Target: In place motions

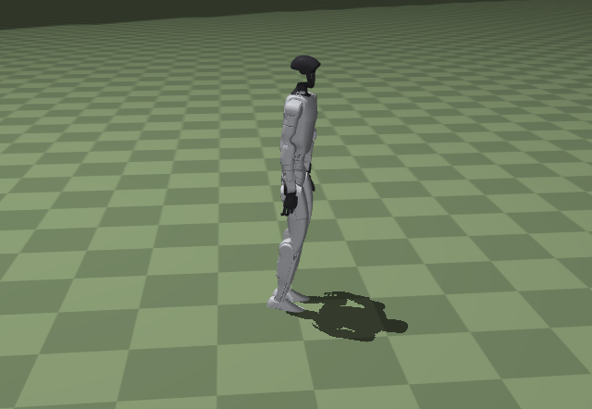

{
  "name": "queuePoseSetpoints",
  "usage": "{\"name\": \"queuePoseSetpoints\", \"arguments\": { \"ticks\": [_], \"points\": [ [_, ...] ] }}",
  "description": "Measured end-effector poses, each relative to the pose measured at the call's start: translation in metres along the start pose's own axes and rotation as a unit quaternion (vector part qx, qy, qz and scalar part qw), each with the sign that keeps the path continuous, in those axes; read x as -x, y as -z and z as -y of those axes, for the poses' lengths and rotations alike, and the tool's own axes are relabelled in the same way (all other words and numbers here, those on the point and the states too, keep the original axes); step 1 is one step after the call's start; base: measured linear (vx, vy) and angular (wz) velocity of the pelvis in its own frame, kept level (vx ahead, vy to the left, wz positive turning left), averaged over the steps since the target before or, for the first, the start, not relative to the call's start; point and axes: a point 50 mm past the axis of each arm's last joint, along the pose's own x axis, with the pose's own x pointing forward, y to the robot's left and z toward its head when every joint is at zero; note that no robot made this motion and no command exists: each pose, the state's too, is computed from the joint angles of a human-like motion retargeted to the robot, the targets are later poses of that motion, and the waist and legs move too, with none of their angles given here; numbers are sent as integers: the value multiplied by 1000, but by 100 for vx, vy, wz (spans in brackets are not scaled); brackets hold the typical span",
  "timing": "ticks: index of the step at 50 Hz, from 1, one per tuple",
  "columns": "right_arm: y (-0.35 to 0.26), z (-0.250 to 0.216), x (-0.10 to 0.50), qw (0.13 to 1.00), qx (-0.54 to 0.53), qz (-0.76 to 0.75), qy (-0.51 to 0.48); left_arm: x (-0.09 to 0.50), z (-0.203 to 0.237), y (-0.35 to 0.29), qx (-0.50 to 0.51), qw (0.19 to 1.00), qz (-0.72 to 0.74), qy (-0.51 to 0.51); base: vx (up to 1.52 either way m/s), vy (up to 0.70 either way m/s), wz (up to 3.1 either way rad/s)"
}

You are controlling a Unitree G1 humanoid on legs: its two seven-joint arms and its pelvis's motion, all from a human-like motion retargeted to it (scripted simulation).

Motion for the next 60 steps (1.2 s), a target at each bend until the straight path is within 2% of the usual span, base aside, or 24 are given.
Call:
{"name": "queuePoseSetpoints", "arguments": {
  "ticks": [13,21,32,41,48,55,60],
  "points": [
    [21,3,4,999,28,-46,-2,0,1,-6,28,999,20,2,-5,3,-75],
    [32,-1,5,998,-18,-60,5,1,-7,-19,-9,999,35,-2,-15,-9,-76],
    [35,7,8,997,24,-75,6,6,-28,-32,-2,998,57,-31,-17,0,-250],
    [16,19,6,999,-20,-40,11,7,-36,-28,6,997,55,-47,-10,9,-293],
    [20,20,7,998,-31,-42,25,8,-26,-52,-23,996,73,-38,-9,10,-73],
    [66,1,15,985,-114,-127,22,16,9,-103,-92,986,140,-4,4,16,17],
    [87,-15,20,975,-142,-173,6,18,27,-116,-117,980,163,16,11,17,-15]
  ]
}}
